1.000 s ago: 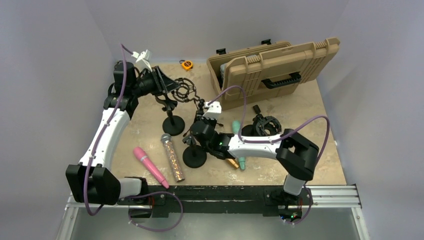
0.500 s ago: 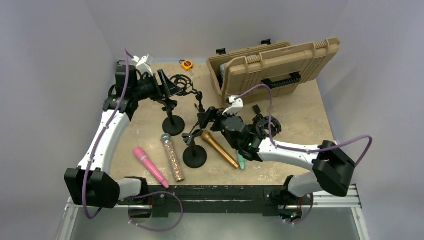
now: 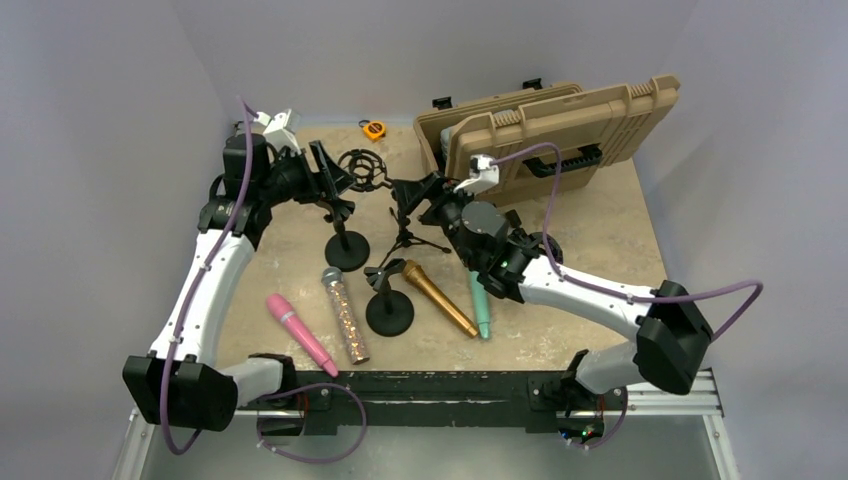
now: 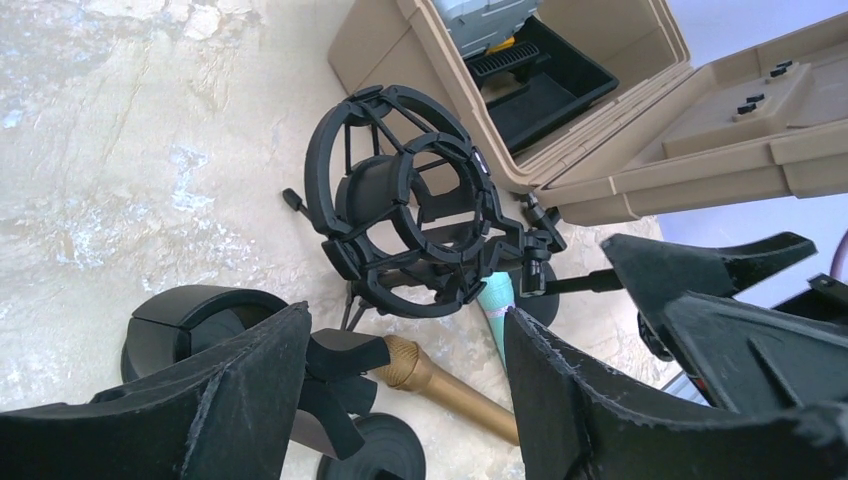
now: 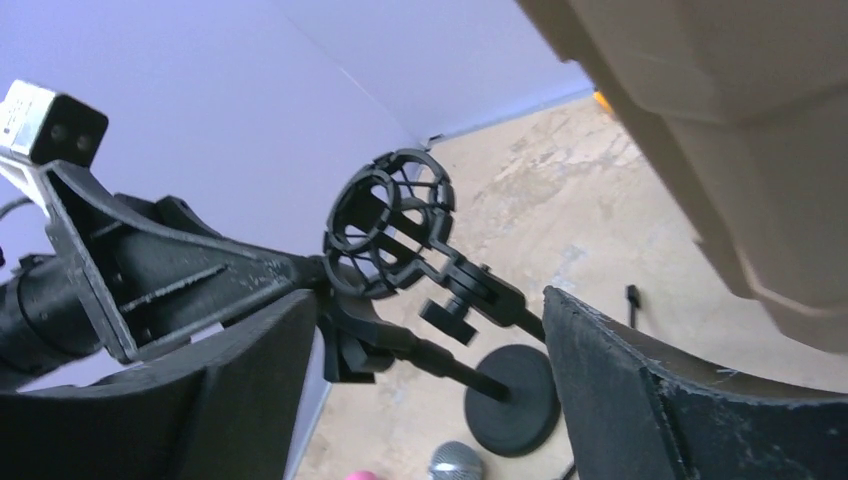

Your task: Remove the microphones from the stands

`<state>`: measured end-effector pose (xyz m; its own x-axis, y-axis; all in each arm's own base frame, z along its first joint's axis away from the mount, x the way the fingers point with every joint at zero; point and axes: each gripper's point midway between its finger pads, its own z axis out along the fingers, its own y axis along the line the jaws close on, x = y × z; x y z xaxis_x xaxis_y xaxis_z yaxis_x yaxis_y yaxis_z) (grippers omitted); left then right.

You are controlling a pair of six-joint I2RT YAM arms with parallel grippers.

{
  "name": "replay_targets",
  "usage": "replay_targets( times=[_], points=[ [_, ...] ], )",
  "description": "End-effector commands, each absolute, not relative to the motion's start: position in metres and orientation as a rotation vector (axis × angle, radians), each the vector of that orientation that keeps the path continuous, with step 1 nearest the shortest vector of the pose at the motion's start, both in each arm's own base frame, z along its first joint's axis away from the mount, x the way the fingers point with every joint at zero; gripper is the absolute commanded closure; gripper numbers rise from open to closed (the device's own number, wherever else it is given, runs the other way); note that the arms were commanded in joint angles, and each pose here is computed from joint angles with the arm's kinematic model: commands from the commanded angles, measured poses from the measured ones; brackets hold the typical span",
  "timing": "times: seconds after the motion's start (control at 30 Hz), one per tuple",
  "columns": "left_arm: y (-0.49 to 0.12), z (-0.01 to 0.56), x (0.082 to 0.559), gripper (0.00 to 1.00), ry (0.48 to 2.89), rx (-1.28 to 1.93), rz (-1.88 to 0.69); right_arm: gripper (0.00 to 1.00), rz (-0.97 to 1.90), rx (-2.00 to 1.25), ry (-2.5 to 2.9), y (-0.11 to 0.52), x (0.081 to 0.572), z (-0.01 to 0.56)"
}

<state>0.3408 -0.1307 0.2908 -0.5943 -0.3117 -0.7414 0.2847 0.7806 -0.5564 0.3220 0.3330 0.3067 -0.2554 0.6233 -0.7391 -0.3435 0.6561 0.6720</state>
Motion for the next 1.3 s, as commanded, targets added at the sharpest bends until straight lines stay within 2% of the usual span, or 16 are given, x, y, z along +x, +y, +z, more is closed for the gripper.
replay_targets(
  times=[0.0,0.13,0.43,0.6,0.77,0.9,1.03,1.13,1.2,1.27],
  points=[
    [-0.132,0.322,0.335,0.31,1.955,0.047,-0.787,0.27,0.967,0.297,1.580,0.346,0.335,0.315],
    [-0.135,0.325,0.332,0.35,1.946,0.065,-0.799,0.46,0.983,0.281,1.596,0.357,0.339,0.308],
    [-0.137,0.330,0.328,0.37,1.929,0.079,-0.805,0.50,0.904,0.267,1.710,0.362,0.343,0.245],
    [-0.133,0.333,0.326,0.37,1.918,0.074,-0.776,0.60,0.834,0.261,1.800,0.352,0.336,0.197],
    [-0.131,0.335,0.326,0.38,1.913,0.074,-0.764,0.62,0.854,0.232,1.810,0.347,0.325,0.183],
    [-0.131,0.334,0.326,0.38,1.911,0.086,-0.755,0.69,0.863,0.204,1.827,0.351,0.324,0.172],
    [-0.136,0.337,0.322,0.37,1.903,0.131,-0.723,0.69,0.869,0.179,1.875,0.354,0.318,0.148],
    [-0.139,0.334,0.322,0.35,1.913,0.139,-0.719,0.65,0.889,0.158,1.843,0.356,0.318,0.160],
    [-0.141,0.332,0.323,0.33,1.922,0.136,-0.731,0.52,0.929,0.147,1.787,0.357,0.317,0.185],
    [-0.141,0.331,0.323,0.32,1.928,0.132,-0.736,0.35,0.968,0.137,1.724,0.358,0.317,0.214]
  ],
)
